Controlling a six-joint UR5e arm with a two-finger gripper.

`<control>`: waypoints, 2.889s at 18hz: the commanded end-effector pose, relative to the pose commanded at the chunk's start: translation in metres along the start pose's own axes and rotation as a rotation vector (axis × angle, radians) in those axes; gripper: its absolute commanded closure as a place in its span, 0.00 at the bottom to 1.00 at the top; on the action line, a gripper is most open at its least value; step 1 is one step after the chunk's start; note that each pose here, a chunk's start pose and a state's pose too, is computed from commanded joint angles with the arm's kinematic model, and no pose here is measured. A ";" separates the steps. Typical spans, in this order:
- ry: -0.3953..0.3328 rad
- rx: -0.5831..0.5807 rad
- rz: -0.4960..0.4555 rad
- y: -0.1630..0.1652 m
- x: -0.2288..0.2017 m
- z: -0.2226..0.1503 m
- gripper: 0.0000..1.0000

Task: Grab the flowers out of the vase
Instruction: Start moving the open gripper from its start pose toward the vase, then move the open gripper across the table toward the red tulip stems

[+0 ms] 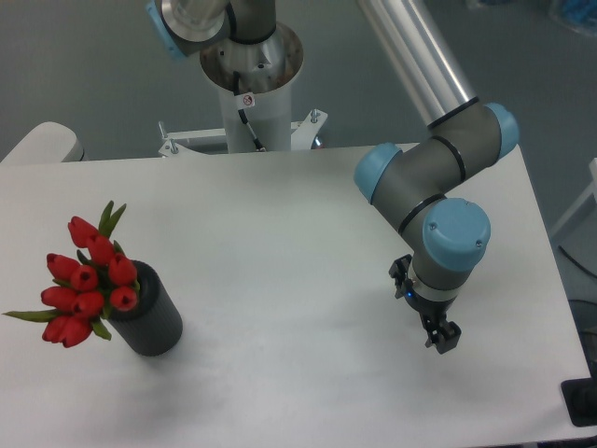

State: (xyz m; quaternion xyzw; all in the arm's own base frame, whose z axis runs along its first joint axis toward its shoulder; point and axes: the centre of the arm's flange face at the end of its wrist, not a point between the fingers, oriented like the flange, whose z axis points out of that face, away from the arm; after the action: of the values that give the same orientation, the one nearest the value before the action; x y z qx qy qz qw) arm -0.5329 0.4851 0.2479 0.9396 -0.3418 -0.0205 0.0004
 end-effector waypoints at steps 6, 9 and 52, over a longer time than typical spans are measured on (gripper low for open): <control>0.008 0.005 0.006 -0.014 0.007 -0.002 0.00; 0.014 0.024 0.011 -0.021 0.010 -0.003 0.00; 0.229 1.108 -0.229 -0.211 0.167 -0.087 0.00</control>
State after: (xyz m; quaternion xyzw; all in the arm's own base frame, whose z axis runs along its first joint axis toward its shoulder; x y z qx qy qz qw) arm -0.2664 0.5382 0.3258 0.8268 -0.1955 0.2634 -0.4569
